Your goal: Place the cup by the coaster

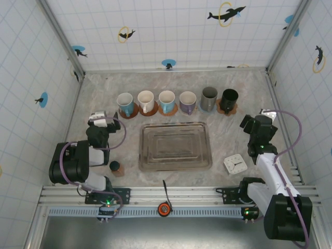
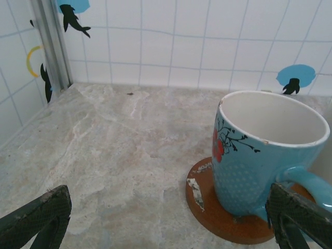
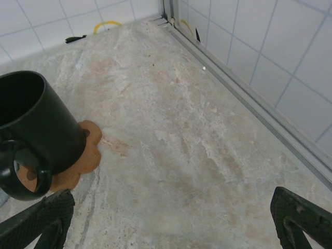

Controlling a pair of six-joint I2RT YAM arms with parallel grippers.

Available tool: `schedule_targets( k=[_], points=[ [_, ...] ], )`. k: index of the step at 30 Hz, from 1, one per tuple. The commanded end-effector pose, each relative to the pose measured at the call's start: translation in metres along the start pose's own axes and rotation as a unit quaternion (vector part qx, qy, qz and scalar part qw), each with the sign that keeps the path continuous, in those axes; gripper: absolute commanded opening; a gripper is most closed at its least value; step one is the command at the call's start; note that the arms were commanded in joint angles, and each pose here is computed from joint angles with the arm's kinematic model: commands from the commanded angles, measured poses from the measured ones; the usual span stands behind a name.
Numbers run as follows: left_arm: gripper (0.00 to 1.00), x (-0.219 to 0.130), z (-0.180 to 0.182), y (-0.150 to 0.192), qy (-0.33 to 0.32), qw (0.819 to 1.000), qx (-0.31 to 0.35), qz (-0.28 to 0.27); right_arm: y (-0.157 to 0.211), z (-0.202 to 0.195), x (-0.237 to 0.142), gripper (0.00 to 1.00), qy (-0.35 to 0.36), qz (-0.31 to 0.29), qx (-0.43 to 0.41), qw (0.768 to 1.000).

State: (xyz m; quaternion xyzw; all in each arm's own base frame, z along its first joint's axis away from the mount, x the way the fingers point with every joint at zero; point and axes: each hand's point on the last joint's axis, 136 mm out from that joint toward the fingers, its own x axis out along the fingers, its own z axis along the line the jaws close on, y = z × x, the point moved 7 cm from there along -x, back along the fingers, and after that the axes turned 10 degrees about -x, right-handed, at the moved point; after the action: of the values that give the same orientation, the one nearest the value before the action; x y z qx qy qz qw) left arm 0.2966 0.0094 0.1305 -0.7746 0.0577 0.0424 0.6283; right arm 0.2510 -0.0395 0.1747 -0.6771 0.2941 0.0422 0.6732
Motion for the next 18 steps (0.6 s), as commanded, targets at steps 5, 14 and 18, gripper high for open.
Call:
schedule_targets(
  k=[5, 14, 18],
  points=[
    [0.97, 0.005, -0.001, -0.006, 0.01, 1.0, 0.012, -0.007, 0.005, 0.003, 0.01, 1.0, -0.008, -0.034, 0.002, 0.999],
    [0.97, 0.005, -0.002, -0.006, 0.008, 1.0, 0.014, -0.006, 0.008, 0.003, 0.011, 1.0, 0.009, -0.083, -0.002, 0.997],
    [0.97, 0.006, -0.002, -0.006, 0.007, 1.0, 0.015, -0.006, 0.01, 0.014, 0.014, 1.0, -0.001, -0.094, -0.019, 0.995]
  ],
)
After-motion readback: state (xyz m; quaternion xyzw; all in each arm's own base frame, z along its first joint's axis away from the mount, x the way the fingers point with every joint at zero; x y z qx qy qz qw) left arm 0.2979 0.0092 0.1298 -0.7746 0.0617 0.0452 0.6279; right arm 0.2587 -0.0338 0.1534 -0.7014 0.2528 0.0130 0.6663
